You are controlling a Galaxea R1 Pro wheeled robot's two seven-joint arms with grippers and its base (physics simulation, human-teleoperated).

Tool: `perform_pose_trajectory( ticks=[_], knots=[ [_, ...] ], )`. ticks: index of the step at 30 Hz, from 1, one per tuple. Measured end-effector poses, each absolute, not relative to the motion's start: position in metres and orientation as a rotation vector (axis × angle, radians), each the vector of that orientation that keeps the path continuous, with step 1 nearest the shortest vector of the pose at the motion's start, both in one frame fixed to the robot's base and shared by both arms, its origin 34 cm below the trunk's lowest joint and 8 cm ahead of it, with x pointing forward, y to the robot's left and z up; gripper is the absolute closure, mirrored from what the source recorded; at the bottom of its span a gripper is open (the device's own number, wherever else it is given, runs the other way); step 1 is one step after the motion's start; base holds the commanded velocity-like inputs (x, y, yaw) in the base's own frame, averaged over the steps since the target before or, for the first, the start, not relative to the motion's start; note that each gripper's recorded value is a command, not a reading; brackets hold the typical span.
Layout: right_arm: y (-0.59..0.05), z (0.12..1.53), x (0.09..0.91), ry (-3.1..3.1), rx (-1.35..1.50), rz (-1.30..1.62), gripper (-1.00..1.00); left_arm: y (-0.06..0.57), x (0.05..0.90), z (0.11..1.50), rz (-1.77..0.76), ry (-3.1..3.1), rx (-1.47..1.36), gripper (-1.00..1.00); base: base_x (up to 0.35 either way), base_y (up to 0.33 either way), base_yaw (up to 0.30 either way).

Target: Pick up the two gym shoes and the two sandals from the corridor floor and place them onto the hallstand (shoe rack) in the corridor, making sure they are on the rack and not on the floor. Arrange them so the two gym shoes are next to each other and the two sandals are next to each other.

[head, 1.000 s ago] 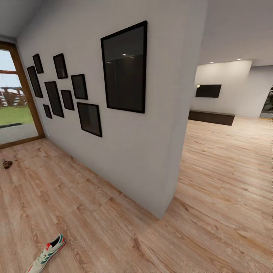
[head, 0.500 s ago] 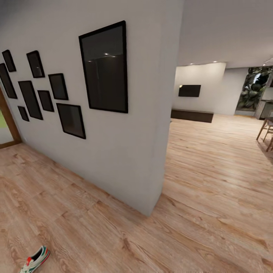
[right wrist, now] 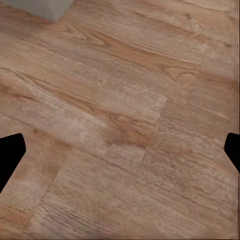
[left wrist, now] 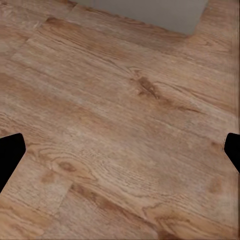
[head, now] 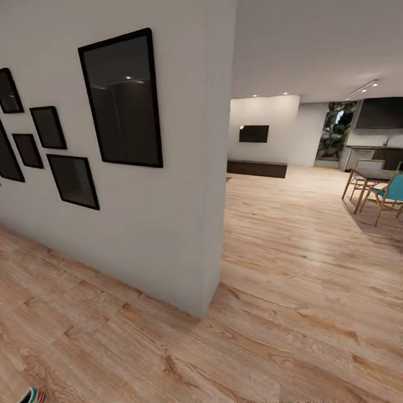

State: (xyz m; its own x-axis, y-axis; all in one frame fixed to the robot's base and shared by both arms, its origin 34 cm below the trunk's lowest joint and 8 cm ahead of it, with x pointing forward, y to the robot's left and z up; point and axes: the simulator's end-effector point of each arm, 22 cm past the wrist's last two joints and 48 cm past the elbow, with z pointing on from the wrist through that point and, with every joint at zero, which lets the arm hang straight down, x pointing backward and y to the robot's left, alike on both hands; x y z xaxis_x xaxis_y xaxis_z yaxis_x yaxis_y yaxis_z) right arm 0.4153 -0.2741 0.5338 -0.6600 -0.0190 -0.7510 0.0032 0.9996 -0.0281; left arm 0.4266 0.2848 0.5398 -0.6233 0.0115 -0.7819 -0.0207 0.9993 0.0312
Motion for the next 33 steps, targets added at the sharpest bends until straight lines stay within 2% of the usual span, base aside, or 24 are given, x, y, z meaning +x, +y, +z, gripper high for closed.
perform_pose_trajectory(
  ticks=[6, 33],
  knots=[
    [-0.2746, 0.5338, 0.4153, 2.291, -0.006, -0.034, -1.0, 0.2852, 0.4267, 0.5399, 0.047, 2.243, -0.007, -1.0, 0.0, -0.102, -0.268],
    [-0.2794, 0.5338, 0.4152, 2.29, 0.056, -0.036, -1.0, 0.2857, 0.4268, 0.54, 0.048, 2.242, -0.006, -1.0, -0.014, -0.264, -0.268]
  ],
)
